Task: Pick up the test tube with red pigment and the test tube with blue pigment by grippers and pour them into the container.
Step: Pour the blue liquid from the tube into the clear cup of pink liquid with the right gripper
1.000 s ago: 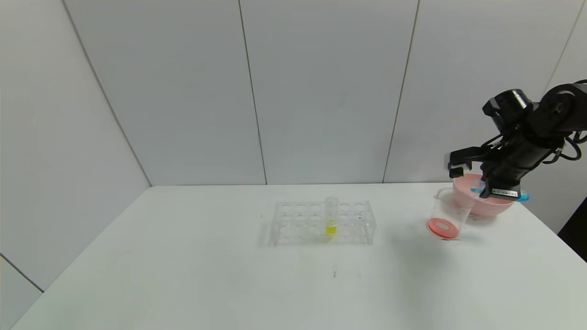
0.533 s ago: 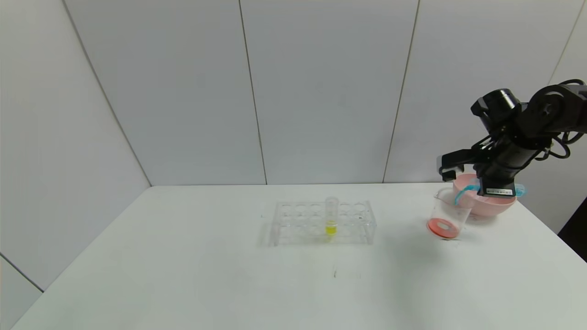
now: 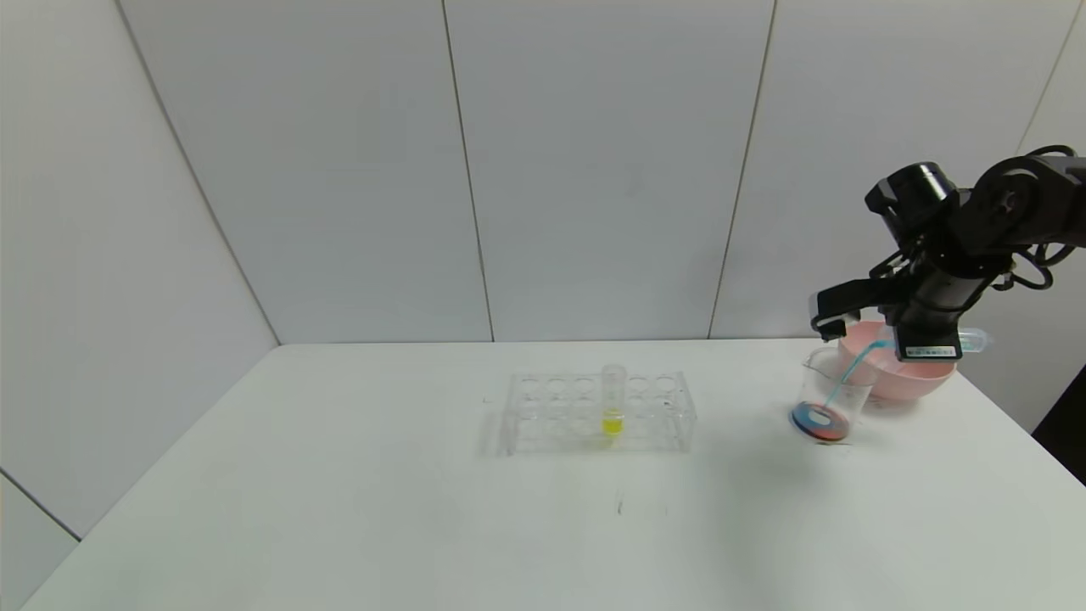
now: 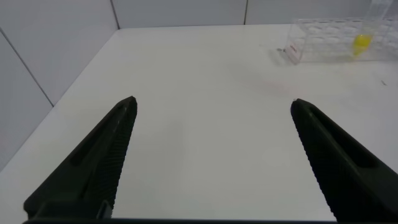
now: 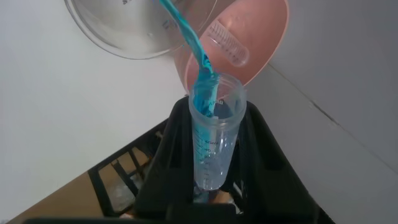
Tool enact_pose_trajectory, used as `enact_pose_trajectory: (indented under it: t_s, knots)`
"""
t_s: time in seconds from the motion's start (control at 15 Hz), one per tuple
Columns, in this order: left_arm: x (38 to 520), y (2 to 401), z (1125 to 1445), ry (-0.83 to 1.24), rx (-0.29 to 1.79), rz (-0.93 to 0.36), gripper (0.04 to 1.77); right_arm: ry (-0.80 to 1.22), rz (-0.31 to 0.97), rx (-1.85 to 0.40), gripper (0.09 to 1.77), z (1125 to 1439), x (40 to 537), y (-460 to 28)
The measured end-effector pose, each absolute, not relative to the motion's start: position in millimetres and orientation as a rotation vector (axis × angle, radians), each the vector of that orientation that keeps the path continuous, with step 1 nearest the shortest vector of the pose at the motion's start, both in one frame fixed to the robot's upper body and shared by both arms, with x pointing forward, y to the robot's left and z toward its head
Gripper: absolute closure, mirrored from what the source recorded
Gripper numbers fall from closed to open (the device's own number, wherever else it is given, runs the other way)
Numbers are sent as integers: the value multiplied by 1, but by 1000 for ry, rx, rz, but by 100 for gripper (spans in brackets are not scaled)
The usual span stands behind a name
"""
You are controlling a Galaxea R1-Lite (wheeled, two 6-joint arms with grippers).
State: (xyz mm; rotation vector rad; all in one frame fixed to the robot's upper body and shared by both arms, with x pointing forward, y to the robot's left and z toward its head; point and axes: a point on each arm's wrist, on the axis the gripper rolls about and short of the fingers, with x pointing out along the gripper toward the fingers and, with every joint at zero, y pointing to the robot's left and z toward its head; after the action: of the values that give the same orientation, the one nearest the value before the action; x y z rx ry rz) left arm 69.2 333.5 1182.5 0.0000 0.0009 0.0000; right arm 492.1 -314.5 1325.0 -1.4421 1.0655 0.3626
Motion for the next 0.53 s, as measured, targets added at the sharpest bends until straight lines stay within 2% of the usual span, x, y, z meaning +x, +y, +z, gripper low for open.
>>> enact_pose_trajectory:
  t_s: [0.53]
  knots:
    - [69, 334, 1183, 1, 0, 0, 5, 1069, 290, -1574, 137, 1329, 497, -314]
